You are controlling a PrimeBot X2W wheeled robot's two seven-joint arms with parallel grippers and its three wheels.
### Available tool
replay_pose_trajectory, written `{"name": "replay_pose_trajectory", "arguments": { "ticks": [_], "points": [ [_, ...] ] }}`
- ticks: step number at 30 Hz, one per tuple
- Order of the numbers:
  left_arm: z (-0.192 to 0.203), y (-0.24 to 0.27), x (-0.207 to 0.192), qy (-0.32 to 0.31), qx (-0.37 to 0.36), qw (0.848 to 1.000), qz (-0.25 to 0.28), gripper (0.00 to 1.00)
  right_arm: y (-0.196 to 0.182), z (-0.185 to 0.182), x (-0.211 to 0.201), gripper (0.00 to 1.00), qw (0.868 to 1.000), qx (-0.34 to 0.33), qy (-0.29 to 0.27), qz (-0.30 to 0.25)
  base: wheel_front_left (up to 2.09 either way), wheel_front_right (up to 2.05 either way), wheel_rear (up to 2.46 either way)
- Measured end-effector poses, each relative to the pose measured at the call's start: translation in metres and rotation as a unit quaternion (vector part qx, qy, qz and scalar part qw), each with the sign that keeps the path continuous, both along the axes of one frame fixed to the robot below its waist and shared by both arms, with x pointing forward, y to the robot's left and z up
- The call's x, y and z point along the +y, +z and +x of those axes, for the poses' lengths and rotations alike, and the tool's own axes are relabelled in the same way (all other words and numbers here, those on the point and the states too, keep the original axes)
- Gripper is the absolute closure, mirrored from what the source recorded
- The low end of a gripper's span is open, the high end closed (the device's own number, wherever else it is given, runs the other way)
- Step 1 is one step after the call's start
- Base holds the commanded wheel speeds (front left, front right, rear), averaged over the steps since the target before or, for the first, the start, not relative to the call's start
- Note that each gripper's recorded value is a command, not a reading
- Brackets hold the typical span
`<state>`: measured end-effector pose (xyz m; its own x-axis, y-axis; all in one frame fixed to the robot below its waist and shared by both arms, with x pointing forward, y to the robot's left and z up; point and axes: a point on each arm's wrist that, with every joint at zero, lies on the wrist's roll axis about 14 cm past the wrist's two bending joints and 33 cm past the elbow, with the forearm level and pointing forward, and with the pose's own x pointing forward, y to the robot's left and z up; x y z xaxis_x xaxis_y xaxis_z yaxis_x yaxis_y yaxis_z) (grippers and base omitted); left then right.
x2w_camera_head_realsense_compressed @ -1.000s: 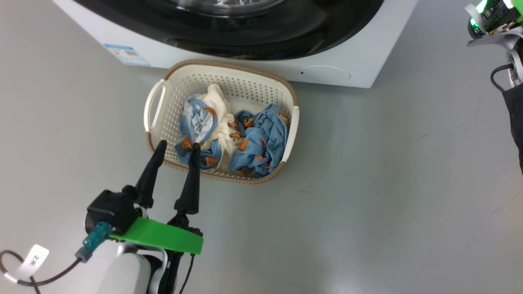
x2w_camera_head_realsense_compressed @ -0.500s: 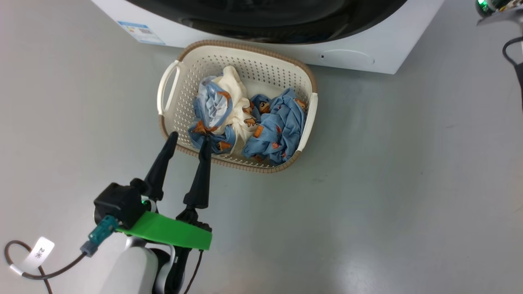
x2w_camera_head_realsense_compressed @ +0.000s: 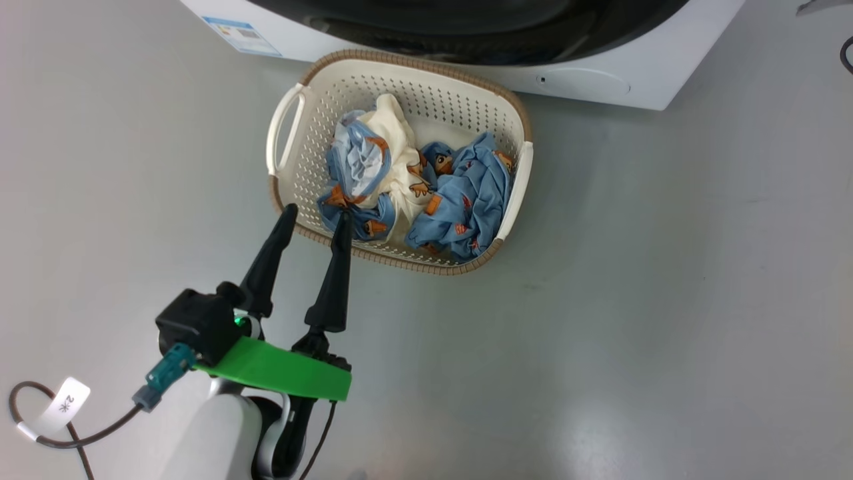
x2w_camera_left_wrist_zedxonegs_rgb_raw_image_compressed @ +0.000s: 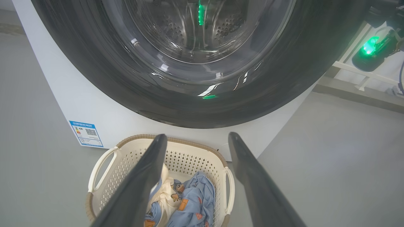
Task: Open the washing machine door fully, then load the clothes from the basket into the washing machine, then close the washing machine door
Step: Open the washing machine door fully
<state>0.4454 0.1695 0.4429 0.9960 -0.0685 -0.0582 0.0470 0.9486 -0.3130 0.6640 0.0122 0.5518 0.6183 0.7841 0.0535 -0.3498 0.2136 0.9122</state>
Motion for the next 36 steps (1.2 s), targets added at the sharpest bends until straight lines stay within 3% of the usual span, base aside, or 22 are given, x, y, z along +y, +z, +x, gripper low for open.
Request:
{"name": "replay_pose_trajectory", "arguments": {
  "ticks": [14, 36],
  "points": [
    [-0.011, 0.026, 0.002, 0.005, -0.029, 1.0, 0.004, 0.0, -0.007, -0.059, 0.018, 1.0, 0.996, 0.01, 0.07, -0.055, 0.0, 0.0, 0.0],
    [-0.048, 0.047, 0.005, 0.018, -0.049, 0.999, 0.006, 0.0, 0.003, -0.167, 0.047, 1.0, 0.983, 0.013, 0.172, -0.068, 0.0, 0.0, 0.0]
  ]
}}
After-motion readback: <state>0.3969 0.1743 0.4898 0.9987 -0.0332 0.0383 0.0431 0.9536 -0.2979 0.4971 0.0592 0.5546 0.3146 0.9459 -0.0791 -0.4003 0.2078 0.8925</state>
